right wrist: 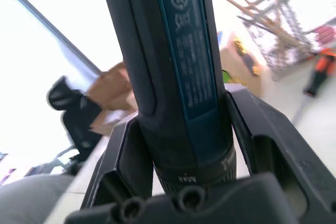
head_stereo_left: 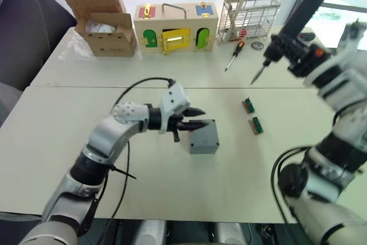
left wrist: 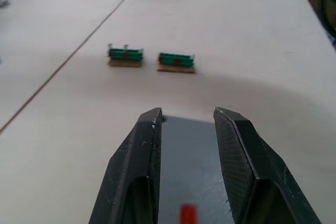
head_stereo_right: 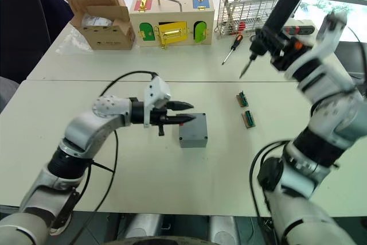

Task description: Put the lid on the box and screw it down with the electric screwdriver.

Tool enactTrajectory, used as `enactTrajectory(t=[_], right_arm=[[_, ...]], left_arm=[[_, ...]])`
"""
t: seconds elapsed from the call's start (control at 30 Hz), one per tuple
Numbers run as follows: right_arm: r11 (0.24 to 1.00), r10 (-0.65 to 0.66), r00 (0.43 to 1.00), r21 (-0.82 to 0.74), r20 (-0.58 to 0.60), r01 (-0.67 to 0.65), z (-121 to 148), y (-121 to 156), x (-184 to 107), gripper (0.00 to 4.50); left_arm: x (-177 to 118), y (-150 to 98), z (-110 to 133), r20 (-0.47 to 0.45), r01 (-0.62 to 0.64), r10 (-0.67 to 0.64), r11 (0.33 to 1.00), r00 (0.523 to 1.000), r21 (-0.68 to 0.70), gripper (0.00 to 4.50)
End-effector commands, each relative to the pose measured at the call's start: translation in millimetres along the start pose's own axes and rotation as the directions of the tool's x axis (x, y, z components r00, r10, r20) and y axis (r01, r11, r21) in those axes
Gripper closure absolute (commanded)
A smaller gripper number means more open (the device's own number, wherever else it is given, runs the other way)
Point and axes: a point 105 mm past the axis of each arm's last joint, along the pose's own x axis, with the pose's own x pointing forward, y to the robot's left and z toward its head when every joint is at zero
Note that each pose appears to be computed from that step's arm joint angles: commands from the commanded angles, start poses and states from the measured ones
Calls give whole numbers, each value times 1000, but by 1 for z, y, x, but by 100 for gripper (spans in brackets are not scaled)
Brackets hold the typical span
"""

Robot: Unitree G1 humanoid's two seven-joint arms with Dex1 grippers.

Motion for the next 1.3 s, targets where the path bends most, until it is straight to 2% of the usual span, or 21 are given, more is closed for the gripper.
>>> enactTrajectory(t=[0.03,0.07,0.13,0.23,0.43,0.63,0.93,1.1,1.3], right_arm=[[993,83,966,60,246,-100,25,35,-7,264],[991,75,953,85,292,-104,25,39,-9,264],[985,112,944,92,310,-146,18,54,-11,264],[982,170,953,39,250,-185,3,68,-11,264],[966,255,947,-9,193,-259,-9,80,-11,264],[921,388,915,-10,116,-389,-43,96,-7,264],[940,342,933,-21,111,-342,-56,85,-7,264],[944,331,938,-26,104,-330,-60,83,-9,264],[945,328,941,-40,87,-325,-66,85,-8,264]], left_arm=[[-6,1,9,9,27,-27,999,1000,30,297],[-6,0,7,-7,34,-34,999,999,32,297],[-9,-1,5,-29,49,-48,998,998,39,297],[-11,0,2,-51,59,-57,997,997,45,297],[-13,0,-6,-92,64,-59,997,994,53,297],[-11,-1,-20,-122,48,-46,999,991,14,297],[-4,-15,-23,-148,105,-104,994,984,-5,297],[-3,-11,-32,-186,86,-82,996,979,13,297],[-2,-15,-33,-191,105,-101,994,976,10,297]])
